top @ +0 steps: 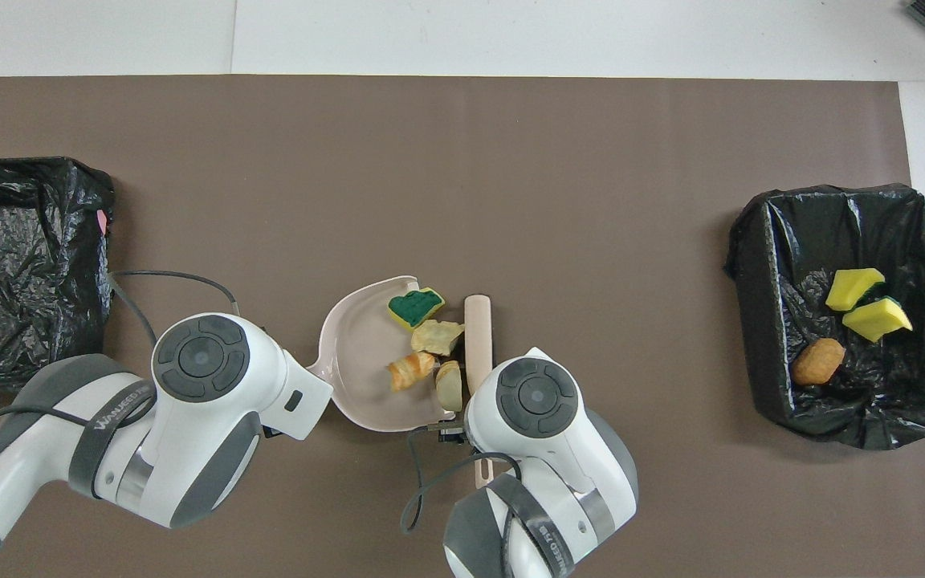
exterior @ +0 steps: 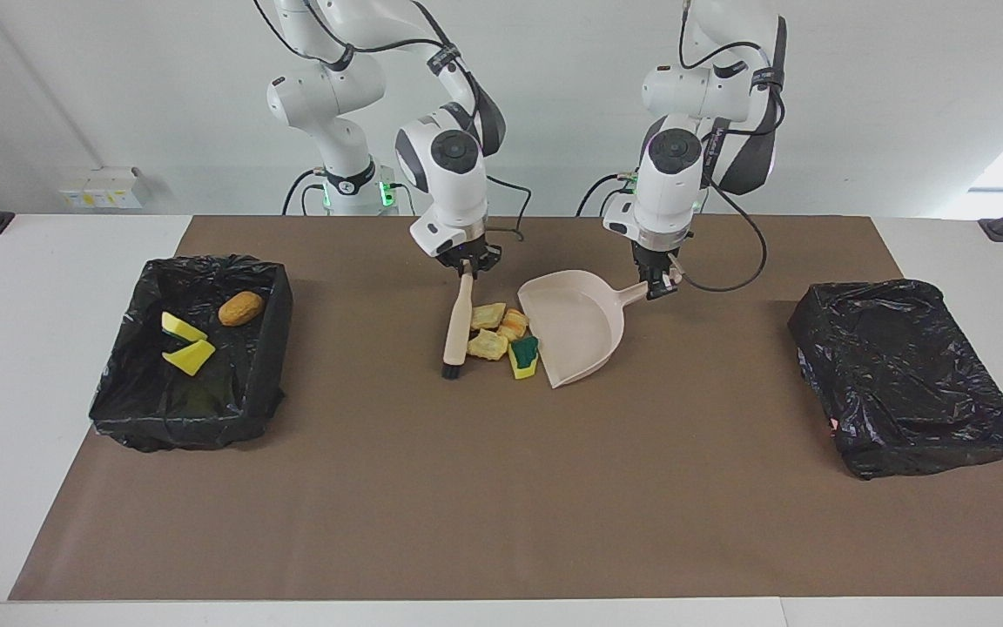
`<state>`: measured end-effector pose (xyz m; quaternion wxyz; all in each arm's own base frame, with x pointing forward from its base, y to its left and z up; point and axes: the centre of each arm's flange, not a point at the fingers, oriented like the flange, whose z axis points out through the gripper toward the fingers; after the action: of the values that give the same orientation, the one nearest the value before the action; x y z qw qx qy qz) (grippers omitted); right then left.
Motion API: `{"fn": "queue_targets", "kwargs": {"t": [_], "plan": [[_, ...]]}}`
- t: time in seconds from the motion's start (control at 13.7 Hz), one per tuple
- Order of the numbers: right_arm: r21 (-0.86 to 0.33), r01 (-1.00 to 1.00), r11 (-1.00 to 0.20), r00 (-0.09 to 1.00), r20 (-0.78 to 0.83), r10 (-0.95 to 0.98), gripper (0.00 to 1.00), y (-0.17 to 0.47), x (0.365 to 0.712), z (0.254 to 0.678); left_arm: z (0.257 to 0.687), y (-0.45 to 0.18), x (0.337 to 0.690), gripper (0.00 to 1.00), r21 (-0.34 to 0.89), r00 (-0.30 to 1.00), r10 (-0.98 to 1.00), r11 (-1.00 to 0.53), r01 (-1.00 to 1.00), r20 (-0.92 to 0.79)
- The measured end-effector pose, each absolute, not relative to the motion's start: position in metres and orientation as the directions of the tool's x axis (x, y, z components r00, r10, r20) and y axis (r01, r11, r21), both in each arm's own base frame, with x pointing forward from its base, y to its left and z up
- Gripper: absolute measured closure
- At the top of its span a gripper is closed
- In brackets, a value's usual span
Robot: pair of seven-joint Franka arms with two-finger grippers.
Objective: Sweep and dump trash in bin
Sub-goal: 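Sweep the trash into the dustpan held by the left gripper, then carry the loaded dustpan to the bin nearest the left gripper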
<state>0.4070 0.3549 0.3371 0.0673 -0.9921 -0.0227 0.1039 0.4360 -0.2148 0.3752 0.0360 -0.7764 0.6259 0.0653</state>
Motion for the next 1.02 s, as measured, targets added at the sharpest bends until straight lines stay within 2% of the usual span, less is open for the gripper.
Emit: {"fn": "queue_targets", "kwargs": {"t": [0.15,0.36,0.66,1.02], "plan": [[-0.239,0.089,-0.967,0.966,-0.217,0.143,0.74,0.368,0.407,0.342,0.375,-0.215,0.436,0.69,0.026,0.208,-0.967,-0.214,-0.976,-0.146],[-0.282,0.123,-0.952,0.960,-0.209,0.186,0.74,0.386,0.403,0.354,0.375,-0.215,0.436,0.69,0.026,0.209,-0.967,-0.214,-0.976,-0.146],[-0.256,0.117,-0.960,0.942,-0.278,0.189,0.74,0.364,0.409,0.377,0.375,-0.214,0.437,0.69,0.026,0.216,-0.966,-0.222,-0.975,-0.140],[-0.128,0.131,-0.983,0.950,-0.268,0.162,0.74,0.297,0.429,0.416,0.375,-0.202,0.449,0.69,0.038,0.298,-0.952,-0.301,-0.953,-0.065]]}}
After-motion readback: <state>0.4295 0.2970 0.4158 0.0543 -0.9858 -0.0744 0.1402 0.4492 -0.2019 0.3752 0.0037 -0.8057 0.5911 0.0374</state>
